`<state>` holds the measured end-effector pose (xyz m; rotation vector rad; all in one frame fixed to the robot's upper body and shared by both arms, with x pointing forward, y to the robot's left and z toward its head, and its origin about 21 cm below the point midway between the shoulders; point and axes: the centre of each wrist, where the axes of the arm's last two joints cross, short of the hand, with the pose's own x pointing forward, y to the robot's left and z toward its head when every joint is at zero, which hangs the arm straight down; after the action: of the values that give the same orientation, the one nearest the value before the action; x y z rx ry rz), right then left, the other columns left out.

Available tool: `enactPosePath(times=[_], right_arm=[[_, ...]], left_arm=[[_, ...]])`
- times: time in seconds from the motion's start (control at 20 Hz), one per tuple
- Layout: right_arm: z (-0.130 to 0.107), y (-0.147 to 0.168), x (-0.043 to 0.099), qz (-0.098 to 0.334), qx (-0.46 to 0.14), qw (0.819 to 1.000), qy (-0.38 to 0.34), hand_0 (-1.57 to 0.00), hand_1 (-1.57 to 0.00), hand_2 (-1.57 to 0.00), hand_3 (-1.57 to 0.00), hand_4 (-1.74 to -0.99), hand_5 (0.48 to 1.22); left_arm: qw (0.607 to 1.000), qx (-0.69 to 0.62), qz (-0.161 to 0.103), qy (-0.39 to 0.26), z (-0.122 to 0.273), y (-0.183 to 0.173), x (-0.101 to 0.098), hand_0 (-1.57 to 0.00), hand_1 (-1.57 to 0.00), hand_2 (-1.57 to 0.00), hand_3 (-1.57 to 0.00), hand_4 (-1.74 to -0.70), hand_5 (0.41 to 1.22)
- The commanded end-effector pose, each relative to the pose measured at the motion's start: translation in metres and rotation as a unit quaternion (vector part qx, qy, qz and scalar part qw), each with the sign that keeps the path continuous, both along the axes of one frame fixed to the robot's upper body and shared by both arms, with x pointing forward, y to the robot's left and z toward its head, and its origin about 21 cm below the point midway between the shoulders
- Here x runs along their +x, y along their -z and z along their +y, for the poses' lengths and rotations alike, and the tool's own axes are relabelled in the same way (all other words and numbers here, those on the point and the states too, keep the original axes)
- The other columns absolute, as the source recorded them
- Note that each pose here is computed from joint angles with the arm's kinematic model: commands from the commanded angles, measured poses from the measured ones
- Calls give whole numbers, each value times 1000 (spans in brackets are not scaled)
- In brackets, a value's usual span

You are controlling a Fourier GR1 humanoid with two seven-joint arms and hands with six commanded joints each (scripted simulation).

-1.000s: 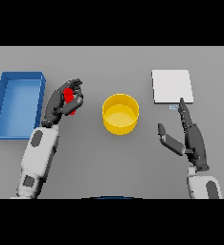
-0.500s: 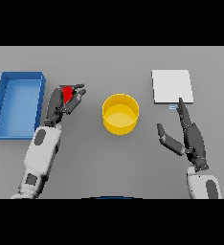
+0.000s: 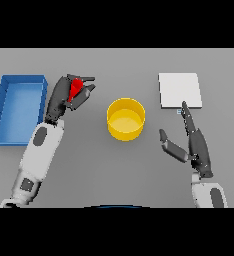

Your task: Pick up the red beaker and tilt it to pour out 1 green nut into yellow bowl. Pick up the yellow bowl and place it on the metallic measuring scale.

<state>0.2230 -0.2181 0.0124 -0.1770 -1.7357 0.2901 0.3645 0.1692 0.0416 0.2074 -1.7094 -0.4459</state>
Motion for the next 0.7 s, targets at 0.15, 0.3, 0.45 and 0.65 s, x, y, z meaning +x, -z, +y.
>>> enactPosePath(times=[0.15, 0.3, 0.45, 0.65], right_arm=[[-2, -4, -2, 2, -7, 1000, 5, 1, 1, 1, 1, -1243, 696], [-3, -3, -5, 8, -7, 1000, 7, 1, 1, 1, 1, -1243, 710], [-5, -2, -3, 11, -7, 1000, 9, 1, 1, 1, 1, -1254, 717], [-5, -5, -3, 8, 0, 1000, -2, 1, 1, 1, 1, -1267, 721]], left_arm=[[993, 113, 1, 42, -1, -17, 2, -1563, -1563, -1563, -1563, -1733, 1117], [989, 135, 0, 54, -5, -18, 0, -1563, -1563, -1563, -1563, -1733, 1113], [967, 244, -21, 74, -17, -29, 8, -1567, -1567, -1567, -1567, -1737, 1112], [905, 402, -68, 120, -39, -38, 16, -1569, -1569, -1569, -1569, -1739, 1152]])
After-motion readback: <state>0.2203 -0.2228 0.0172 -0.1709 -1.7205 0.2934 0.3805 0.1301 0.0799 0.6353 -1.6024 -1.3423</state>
